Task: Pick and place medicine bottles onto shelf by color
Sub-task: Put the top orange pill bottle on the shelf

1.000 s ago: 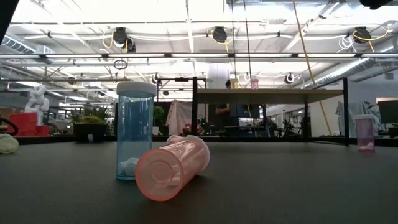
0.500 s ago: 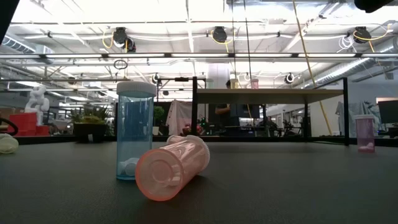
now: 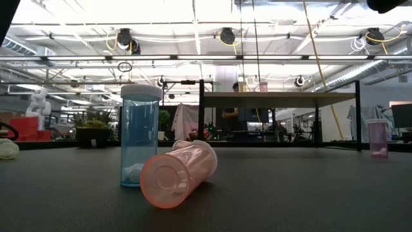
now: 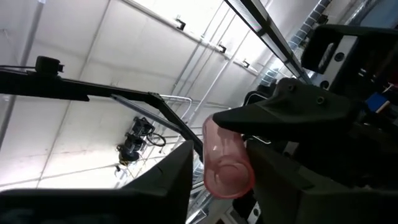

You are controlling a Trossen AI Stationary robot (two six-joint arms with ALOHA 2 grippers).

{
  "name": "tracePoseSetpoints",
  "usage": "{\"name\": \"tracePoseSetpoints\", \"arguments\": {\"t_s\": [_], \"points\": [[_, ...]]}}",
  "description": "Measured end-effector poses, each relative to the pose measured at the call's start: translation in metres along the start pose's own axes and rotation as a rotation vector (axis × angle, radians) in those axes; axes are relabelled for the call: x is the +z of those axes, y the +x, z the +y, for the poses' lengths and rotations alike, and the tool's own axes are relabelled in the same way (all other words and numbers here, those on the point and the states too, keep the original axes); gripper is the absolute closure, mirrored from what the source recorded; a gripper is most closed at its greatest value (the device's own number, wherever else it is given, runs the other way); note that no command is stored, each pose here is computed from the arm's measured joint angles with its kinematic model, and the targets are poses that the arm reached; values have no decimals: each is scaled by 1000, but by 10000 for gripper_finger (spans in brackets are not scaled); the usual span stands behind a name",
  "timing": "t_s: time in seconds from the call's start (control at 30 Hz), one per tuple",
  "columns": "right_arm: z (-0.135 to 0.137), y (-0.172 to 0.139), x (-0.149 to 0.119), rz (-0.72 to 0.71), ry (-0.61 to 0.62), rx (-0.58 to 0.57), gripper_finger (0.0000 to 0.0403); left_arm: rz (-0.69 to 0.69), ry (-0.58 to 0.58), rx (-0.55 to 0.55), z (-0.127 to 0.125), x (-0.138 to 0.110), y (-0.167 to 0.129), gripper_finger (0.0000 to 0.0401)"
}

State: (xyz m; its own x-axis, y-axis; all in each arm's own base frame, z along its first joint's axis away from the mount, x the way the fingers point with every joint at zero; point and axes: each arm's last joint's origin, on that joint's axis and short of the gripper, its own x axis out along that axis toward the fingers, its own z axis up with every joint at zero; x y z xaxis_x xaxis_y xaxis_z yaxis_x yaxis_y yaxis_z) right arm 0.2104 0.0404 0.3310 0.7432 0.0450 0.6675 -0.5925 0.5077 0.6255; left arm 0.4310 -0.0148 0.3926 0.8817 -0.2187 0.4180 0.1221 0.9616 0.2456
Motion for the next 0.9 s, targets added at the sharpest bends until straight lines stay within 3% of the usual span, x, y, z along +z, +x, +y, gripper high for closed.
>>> {"name": "tracePoseSetpoints", "arguments": {"t_s": [0.2,0.43,0.57,0.73,0.9], "points": [[1,-1,2,12,-51,-37,218,117,-60,33,3,10,-6,284],[1,-13,5,138,-234,-267,209,406,-12,88,2,35,-29,284],[2,-19,13,147,-304,-342,209,432,5,128,4,53,-37,284],[-4,-19,20,161,-342,-345,209,468,-13,141,3,52,-40,284],[0,-22,29,221,-467,-415,209,629,-12,162,1,50,-52,284]]}}
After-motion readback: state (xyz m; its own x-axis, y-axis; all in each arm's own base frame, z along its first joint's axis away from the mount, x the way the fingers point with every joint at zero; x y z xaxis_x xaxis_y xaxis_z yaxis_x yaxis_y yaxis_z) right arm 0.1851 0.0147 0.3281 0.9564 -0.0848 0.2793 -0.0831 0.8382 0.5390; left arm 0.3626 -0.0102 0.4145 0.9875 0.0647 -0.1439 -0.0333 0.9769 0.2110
